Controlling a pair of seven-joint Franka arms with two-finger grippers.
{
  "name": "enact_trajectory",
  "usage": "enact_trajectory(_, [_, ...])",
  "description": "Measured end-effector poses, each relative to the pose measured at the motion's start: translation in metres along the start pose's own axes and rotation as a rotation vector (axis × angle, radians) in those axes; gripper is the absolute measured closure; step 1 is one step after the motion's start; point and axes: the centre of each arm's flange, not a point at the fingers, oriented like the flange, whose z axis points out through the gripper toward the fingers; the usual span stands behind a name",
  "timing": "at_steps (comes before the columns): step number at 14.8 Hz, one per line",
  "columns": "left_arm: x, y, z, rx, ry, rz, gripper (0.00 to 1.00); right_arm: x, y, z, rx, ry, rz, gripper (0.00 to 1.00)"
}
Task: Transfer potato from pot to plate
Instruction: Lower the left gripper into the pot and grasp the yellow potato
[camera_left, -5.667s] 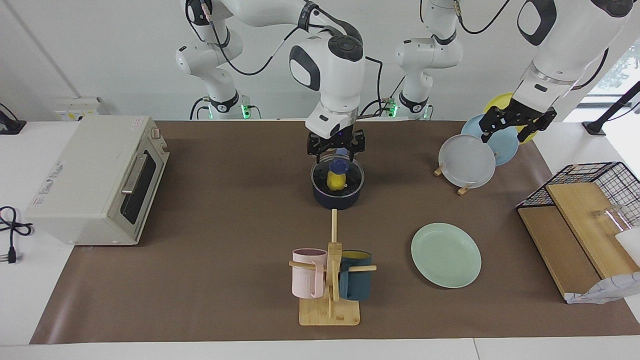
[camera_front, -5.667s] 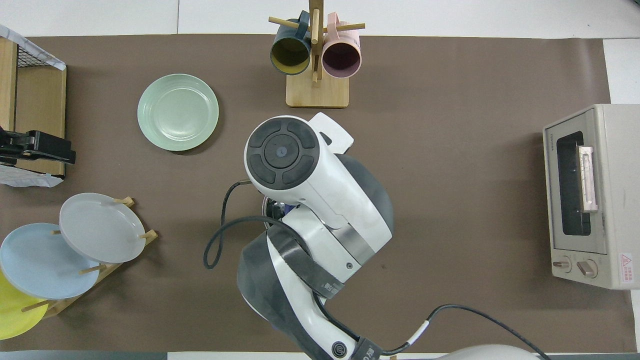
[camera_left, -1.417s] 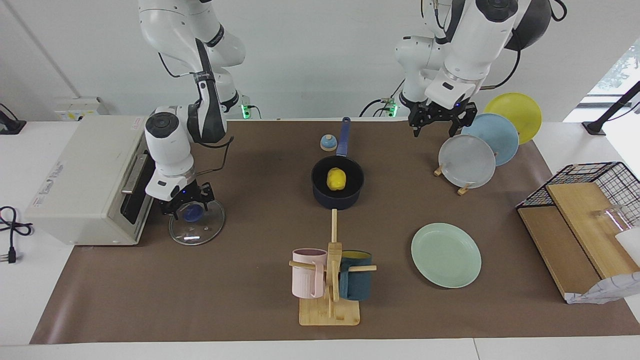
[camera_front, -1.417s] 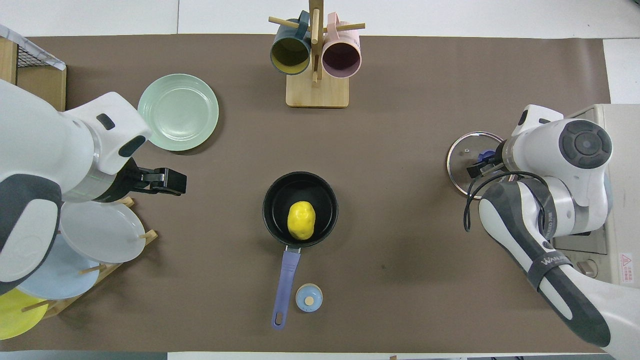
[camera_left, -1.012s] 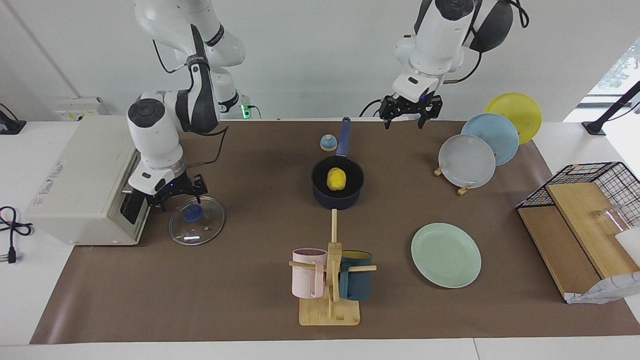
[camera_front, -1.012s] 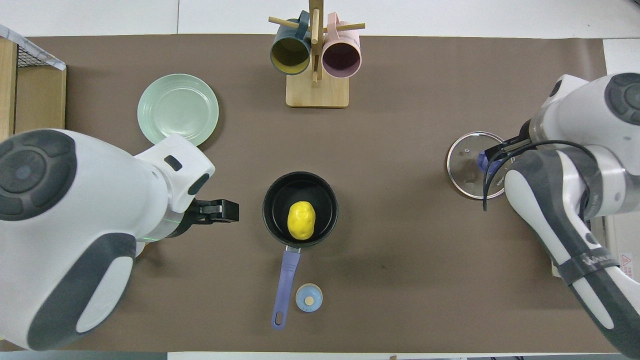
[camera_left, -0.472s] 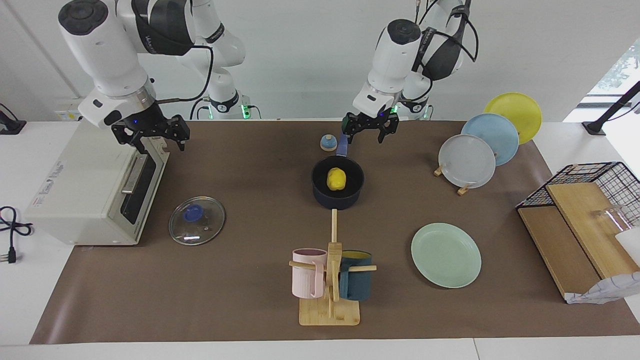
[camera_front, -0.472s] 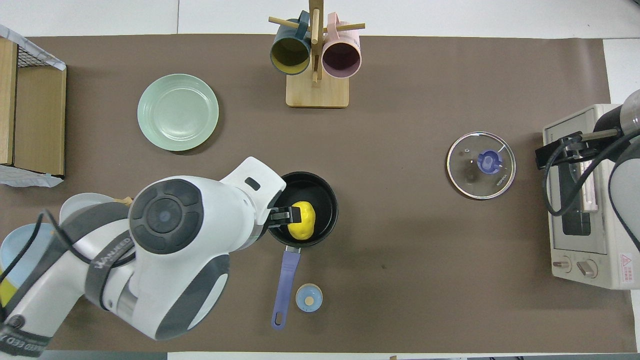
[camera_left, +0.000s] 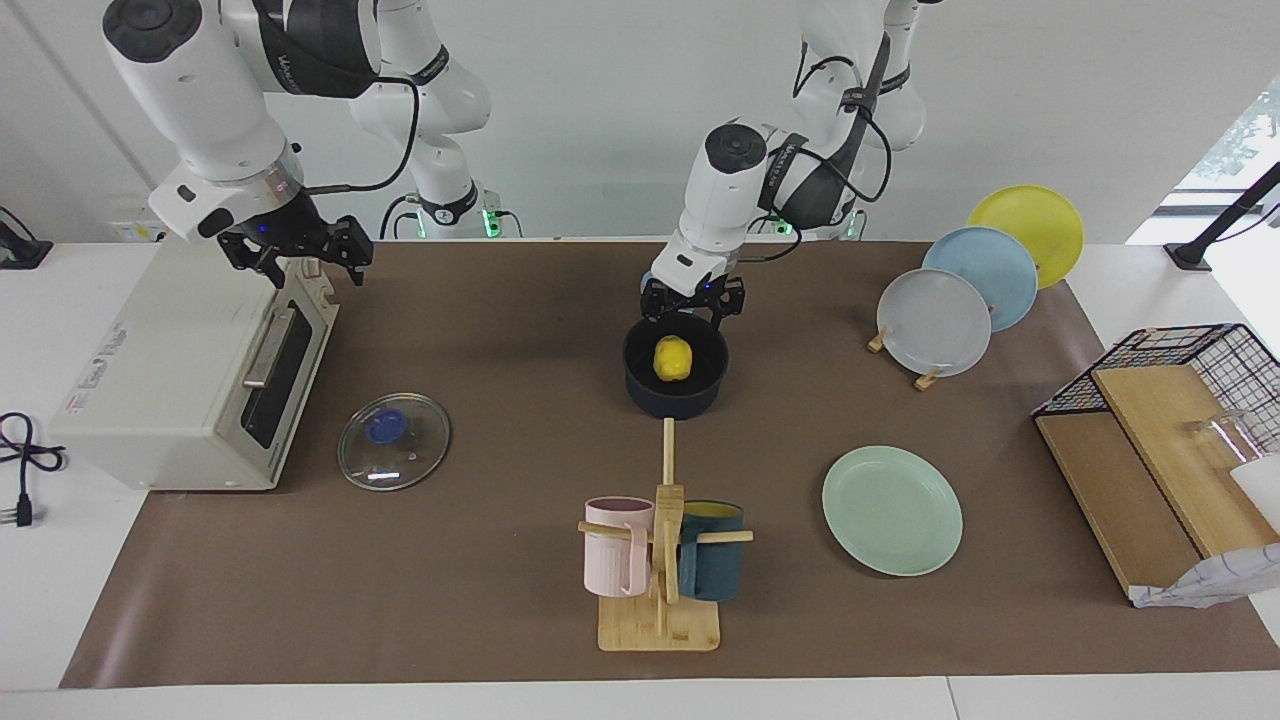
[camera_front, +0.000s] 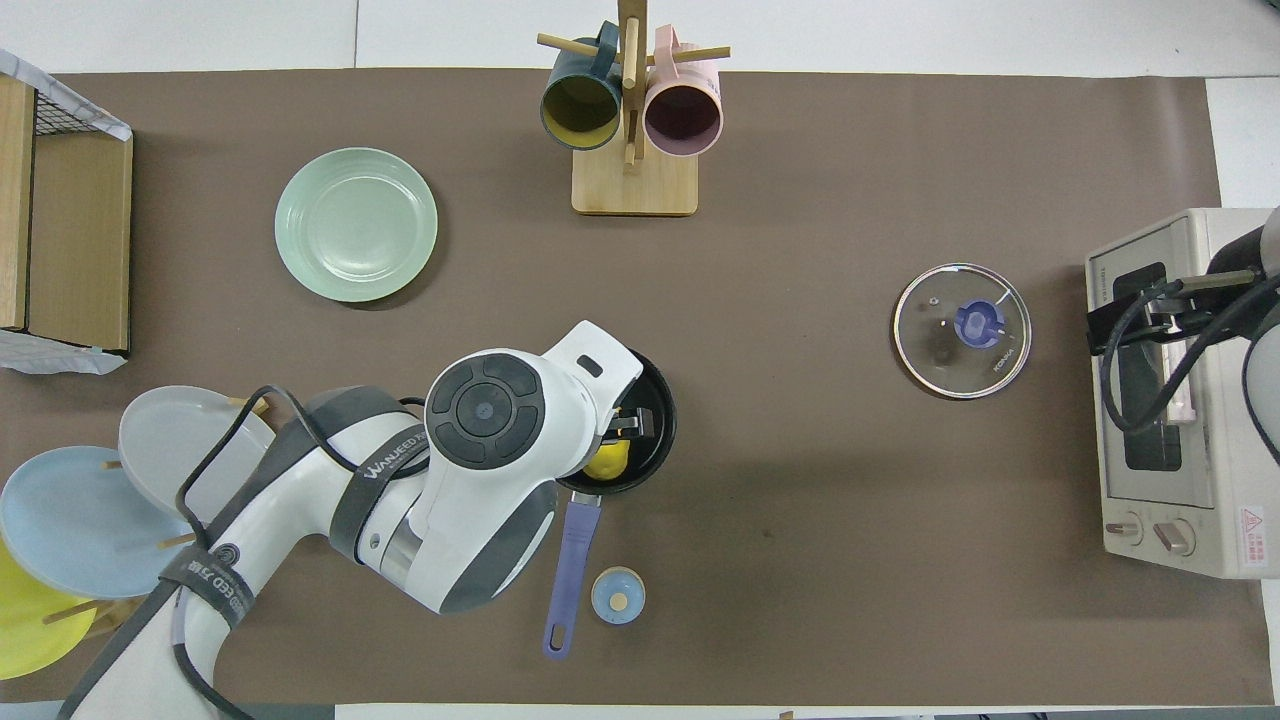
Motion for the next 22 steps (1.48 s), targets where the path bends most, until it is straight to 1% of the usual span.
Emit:
enact_trajectory(4, [-0.002, 0.010, 0.033, 0.016, -0.016, 0.015, 0.00, -0.001, 0.015, 0.001, 0.003, -0.001, 0.030, 0.00])
enact_trajectory(9, [-0.010, 0.019, 0.063, 0.047, -0.047, 0.038, 0.00, -0.001, 0.015, 0.000, 0.003, 0.000, 0.029, 0.00])
enact_trajectory(12, [-0.012, 0.020, 0.074, 0.060, -0.055, 0.045, 0.00, -0.001, 0.015, 0.001, 0.003, -0.001, 0.030, 0.00])
enact_trajectory(17, [-0.012, 0.023, 0.078, 0.055, -0.047, 0.049, 0.00, -0.001, 0.016, 0.001, 0.004, -0.002, 0.032, 0.00])
enact_trajectory(18, [-0.011, 0.023, 0.078, 0.054, -0.047, 0.049, 0.04, -0.001, 0.016, 0.001, 0.004, -0.002, 0.033, 0.00])
enact_trajectory(19, [-0.011, 0.023, 0.078, 0.054, -0.047, 0.049, 0.04, -0.001, 0.017, 0.001, 0.004, -0.002, 0.033, 0.00])
enact_trajectory(20, [-0.011, 0.024, 0.076, 0.050, -0.042, 0.049, 0.11, -0.001, 0.017, 0.001, 0.004, -0.002, 0.034, 0.00])
enact_trajectory(22, [-0.010, 0.025, 0.073, 0.046, -0.038, 0.050, 0.36, -0.001, 0.017, 0.001, 0.004, -0.002, 0.033, 0.00])
